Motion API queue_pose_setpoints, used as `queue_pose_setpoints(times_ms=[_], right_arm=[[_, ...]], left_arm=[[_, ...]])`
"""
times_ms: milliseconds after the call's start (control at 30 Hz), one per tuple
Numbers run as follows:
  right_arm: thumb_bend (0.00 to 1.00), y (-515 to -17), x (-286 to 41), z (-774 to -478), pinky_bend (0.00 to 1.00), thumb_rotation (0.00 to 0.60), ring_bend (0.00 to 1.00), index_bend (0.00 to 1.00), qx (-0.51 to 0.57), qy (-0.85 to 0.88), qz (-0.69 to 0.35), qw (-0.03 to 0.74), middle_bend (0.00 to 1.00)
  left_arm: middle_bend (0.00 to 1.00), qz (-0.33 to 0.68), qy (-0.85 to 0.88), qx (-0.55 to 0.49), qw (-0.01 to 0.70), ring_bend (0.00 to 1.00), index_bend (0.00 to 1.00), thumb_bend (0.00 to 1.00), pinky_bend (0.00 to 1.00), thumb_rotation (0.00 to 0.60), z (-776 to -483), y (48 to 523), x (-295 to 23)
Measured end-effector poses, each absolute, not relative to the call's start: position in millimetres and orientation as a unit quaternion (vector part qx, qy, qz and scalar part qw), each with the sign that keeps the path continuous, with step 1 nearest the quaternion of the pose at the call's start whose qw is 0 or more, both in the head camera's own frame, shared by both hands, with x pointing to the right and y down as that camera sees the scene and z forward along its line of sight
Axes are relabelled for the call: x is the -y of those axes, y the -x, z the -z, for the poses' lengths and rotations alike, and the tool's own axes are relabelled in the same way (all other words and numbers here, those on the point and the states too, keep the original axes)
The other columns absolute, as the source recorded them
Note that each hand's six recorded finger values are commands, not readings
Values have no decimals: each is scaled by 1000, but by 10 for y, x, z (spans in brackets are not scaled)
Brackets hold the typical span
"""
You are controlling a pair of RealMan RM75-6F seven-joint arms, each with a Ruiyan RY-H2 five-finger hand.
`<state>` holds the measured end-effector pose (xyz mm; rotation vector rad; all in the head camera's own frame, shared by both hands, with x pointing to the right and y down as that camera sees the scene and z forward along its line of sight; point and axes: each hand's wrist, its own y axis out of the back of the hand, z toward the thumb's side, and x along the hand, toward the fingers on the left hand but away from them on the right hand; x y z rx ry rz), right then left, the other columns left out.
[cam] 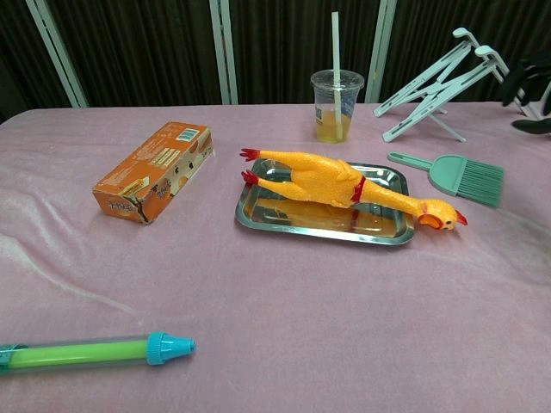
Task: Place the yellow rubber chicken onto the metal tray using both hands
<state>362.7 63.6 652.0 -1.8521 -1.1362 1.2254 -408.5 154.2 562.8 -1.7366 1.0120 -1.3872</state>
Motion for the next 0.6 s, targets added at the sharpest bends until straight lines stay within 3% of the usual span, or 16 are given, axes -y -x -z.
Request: queue_pose_setpoints(times_ms=[200, 433, 600], right_arm=[[322, -4066, -1096, -6290, 294, 600, 220, 243, 435, 659, -516, 331, 319], [322, -4310, -1744, -6037, 289, 600, 203, 220, 443, 627, -553, 323, 303], [322, -4352, -2018, -5906, 289, 600, 203, 217, 457, 617, -557, 316, 302]], left_arm=[[185, 557, 631, -395, 368, 133, 158, 46, 131, 600, -5519, 4362, -1643], [185, 563, 617, -395, 384, 133, 159, 46, 120, 600, -5410, 4485, -1902], [185, 570, 622, -386, 373, 133, 159, 46, 119, 600, -5417, 4513, -2098]])
